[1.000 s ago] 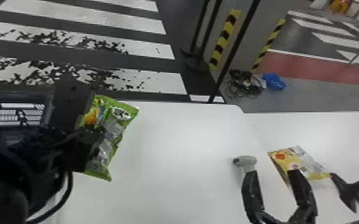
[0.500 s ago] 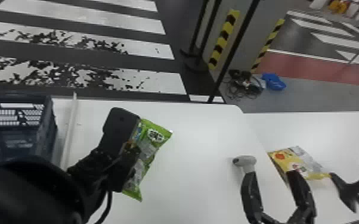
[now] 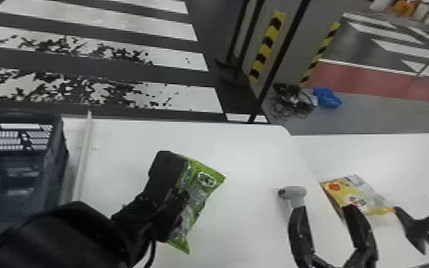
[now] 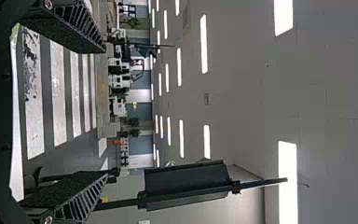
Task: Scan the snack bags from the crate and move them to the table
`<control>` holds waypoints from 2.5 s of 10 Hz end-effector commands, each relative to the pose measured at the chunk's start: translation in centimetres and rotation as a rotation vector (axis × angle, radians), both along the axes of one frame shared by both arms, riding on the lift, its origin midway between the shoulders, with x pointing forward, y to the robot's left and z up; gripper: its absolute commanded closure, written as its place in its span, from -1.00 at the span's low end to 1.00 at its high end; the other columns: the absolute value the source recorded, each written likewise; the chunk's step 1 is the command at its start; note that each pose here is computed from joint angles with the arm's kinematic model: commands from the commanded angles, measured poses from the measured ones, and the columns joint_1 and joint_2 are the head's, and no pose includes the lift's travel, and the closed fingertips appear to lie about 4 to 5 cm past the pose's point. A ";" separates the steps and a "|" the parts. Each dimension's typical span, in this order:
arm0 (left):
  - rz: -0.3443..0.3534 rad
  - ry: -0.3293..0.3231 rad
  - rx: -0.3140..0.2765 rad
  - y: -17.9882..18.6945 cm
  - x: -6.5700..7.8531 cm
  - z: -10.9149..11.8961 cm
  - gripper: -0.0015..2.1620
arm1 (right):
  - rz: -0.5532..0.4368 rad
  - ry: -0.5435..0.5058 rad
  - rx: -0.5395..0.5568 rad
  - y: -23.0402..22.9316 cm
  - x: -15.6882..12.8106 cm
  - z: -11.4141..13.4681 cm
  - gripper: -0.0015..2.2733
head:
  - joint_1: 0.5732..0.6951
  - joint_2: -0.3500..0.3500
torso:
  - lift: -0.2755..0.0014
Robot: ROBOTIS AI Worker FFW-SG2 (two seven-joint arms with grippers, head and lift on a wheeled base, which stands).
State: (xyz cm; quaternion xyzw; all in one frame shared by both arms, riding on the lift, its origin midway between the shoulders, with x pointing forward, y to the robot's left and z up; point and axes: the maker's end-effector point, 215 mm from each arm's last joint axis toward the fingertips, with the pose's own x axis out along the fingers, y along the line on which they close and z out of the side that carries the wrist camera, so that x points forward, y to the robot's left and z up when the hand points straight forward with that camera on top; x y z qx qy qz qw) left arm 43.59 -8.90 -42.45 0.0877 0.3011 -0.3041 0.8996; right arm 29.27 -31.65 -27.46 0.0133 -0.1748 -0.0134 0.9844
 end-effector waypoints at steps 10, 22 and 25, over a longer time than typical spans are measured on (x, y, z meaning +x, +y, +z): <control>-0.041 0.026 -0.056 -1.7 0.5 -2.2 -0.98 | -0.011 -0.029 0.002 -0.5 -0.4 0.0 -0.95 | 1.00 -1.00 | 0.30; 0.282 -0.202 -0.122 14.5 4.2 6.6 -0.98 | 0.055 -0.045 -0.003 1.1 -0.1 -0.3 -0.95 | 1.00 -1.00 | 0.30; 0.406 -0.354 -0.135 21.3 3.7 9.6 -0.99 | 0.079 -0.047 0.010 2.1 0.1 -0.4 -0.95 | 1.00 -0.93 | 0.30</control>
